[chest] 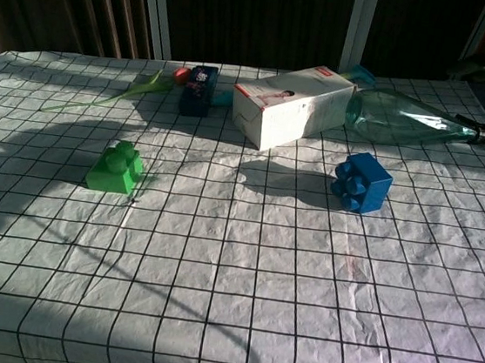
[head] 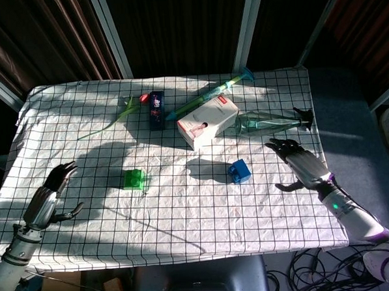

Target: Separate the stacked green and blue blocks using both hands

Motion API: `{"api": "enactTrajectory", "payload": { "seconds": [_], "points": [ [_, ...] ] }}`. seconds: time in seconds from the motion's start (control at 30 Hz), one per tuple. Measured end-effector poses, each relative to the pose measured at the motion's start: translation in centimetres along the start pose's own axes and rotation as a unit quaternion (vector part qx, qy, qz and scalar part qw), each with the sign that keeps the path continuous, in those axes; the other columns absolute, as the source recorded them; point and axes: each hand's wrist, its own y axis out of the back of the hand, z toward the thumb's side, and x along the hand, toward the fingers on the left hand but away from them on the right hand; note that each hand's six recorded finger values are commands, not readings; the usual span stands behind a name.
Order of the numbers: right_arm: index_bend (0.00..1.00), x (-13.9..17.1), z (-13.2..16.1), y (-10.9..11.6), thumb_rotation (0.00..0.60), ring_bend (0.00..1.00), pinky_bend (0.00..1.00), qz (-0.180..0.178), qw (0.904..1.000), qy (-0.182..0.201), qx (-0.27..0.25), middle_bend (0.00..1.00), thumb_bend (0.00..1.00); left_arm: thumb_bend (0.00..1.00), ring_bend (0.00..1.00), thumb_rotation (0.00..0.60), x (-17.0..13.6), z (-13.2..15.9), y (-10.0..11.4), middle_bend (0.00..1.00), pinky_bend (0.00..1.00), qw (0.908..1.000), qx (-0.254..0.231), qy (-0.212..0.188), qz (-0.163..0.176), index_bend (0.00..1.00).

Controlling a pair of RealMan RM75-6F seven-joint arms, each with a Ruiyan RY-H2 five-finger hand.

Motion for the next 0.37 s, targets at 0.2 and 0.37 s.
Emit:
{"api": "enactTrajectory", "payload": {
  "seconds": [0.2,0.37],
  "points": [
    [0.0,7.7,-3.8,-0.4,0.6,0.0,0.0,-0.064,0.994,-0.076,0.045,0.0,0.14,0.37,0.0,0.6,-9.0,-3.9,5.0,0.0,0.0,0.9749,0.15,0.164,0.015,0.0],
    [0.0,13.7,-6.5,-1.0,0.6,0.0,0.0,-0.143,0.9754,-0.154,0.066,0.0,0.14,0.38,0.0,0.6,-13.6,-5.0,6.1,0.0,0.0,0.9478,0.201,0.247,0.013,0.0]
  ]
}}
